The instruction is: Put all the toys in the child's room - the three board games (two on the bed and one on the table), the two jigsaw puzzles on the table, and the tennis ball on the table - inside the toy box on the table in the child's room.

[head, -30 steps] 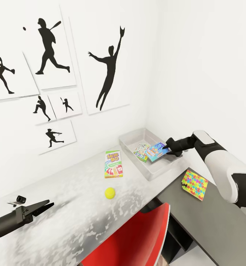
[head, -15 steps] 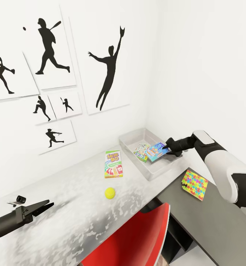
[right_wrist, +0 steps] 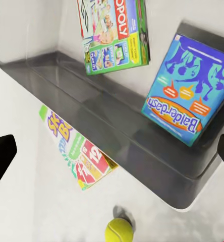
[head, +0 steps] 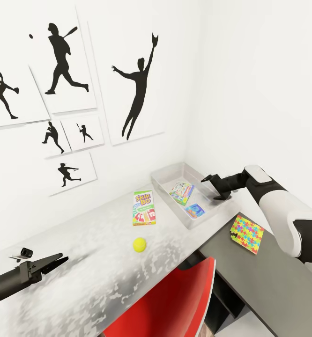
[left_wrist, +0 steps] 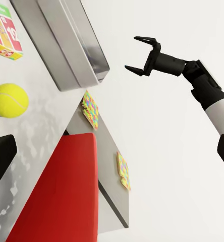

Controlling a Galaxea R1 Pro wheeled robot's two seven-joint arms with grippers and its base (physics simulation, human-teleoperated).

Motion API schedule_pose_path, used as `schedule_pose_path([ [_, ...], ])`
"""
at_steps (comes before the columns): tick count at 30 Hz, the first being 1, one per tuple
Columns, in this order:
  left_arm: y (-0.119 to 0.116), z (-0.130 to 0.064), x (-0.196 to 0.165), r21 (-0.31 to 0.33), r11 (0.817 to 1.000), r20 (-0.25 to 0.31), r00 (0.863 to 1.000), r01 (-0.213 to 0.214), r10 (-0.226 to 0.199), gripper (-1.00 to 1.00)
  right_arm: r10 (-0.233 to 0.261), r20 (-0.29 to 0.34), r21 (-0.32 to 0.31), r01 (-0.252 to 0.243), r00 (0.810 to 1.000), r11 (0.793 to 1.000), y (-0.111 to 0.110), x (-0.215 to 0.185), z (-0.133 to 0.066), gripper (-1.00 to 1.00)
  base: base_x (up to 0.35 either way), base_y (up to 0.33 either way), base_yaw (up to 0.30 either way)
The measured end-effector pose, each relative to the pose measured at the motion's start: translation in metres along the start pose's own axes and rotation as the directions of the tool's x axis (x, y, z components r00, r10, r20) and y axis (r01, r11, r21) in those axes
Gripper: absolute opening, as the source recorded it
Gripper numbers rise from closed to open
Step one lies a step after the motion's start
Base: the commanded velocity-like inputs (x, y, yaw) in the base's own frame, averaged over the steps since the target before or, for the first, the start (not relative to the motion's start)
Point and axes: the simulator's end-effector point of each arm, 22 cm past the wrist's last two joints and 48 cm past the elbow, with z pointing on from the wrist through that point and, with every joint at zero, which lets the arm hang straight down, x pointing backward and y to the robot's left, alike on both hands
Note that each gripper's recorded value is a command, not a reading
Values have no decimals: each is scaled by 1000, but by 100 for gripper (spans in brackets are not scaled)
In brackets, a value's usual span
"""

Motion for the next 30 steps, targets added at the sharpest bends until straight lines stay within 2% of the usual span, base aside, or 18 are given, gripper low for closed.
schedule_pose_path([
  [30,0,0,0,0,1000,0,1000,0,0,100,2,4,-10,-2,1000,1000,2,-2,-1,100,-10,0,0],
])
